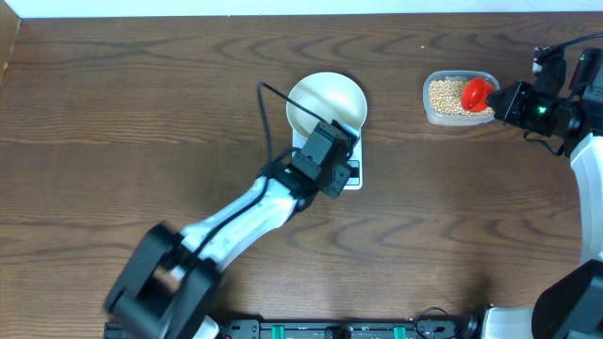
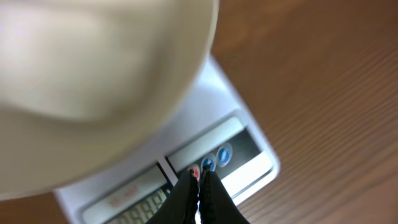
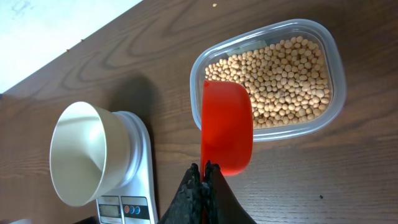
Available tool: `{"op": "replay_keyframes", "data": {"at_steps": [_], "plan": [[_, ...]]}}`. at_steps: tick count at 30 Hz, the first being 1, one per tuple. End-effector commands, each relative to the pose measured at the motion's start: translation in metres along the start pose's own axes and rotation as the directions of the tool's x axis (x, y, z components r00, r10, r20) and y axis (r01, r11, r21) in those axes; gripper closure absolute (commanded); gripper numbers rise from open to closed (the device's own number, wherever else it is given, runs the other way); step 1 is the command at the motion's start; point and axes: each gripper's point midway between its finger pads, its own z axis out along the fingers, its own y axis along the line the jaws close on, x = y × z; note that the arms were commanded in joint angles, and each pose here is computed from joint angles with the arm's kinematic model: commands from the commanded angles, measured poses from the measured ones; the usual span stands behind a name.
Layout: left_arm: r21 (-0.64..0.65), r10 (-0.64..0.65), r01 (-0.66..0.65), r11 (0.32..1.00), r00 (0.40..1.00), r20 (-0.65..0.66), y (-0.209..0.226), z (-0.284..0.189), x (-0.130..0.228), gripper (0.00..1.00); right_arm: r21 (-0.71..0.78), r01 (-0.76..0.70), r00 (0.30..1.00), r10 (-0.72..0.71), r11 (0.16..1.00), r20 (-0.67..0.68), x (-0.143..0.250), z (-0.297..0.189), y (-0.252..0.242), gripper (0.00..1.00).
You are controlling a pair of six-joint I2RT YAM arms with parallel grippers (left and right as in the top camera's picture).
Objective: Scoop item into bowl and weigh 50g on scale
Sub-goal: 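Withdraw the left gripper from the scale toward the front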
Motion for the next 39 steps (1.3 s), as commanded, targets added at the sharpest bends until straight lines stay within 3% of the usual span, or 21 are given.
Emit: {"op": "replay_keyframes", "data": {"at_steps": [1, 5, 14, 17, 20, 24, 29, 34, 39], "plan": [[0.011, 0.000, -0.001, 1.000, 0.994, 0.113, -0.002, -0.035, -0.029, 0.93, -0.004, 0.026, 0.999, -0.025, 1.000, 0.023, -0.008, -0.006, 0.003, 0.99], [0.006, -0.004, 0.003, 1.000, 0.981, 0.195, -0.001, -0.068, -0.048, 0.93, -0.004, 0.027, 0.999, -0.027, 1.000, 0.025, -0.009, -0.006, 0.004, 0.99], [-0.260, -0.092, 0.143, 0.955, 0.976, 0.199, 0.049, -0.123, -0.031, 0.93, -0.005, 0.033, 0.999, -0.033, 0.999, 0.035, -0.011, -0.006, 0.004, 0.99], [-0.246, -0.247, 0.282, 0.927, 0.955, 0.164, 0.049, -0.124, -0.011, 0.93, -0.006, 0.037, 0.998, -0.037, 0.999, 0.041, -0.013, -0.006, 0.004, 0.99], [-0.259, -0.364, 0.363, 0.895, 0.930, 0.046, 0.046, -0.115, 0.023, 0.93, -0.007, 0.041, 0.998, -0.041, 0.999, 0.049, -0.014, -0.006, 0.005, 0.99], [-0.268, -0.348, 0.324, 0.907, 0.936, -0.047, 0.043, -0.110, 0.041, 0.93, -0.008, 0.045, 0.998, -0.045, 0.999, 0.055, -0.016, -0.006, 0.005, 0.99], [-0.255, -0.316, 0.292, 0.922, 0.947, -0.057, 0.044, -0.109, 0.040, 0.92, -0.008, 0.045, 0.998, -0.044, 0.999, 0.054, -0.016, -0.006, 0.005, 0.99], [-0.145, -0.374, 0.359, 0.922, 0.922, -0.094, 0.044, -0.108, 0.041, 0.93, -0.008, 0.045, 0.998, -0.044, 0.999, 0.054, -0.016, -0.006, 0.005, 0.99], [-0.080, -0.333, 0.328, 0.941, 0.941, -0.057, 0.057, -0.120, 0.031, 0.92, -0.007, 0.041, 0.998, -0.041, 0.999, 0.048, -0.014, -0.006, 0.005, 0.99]]}}
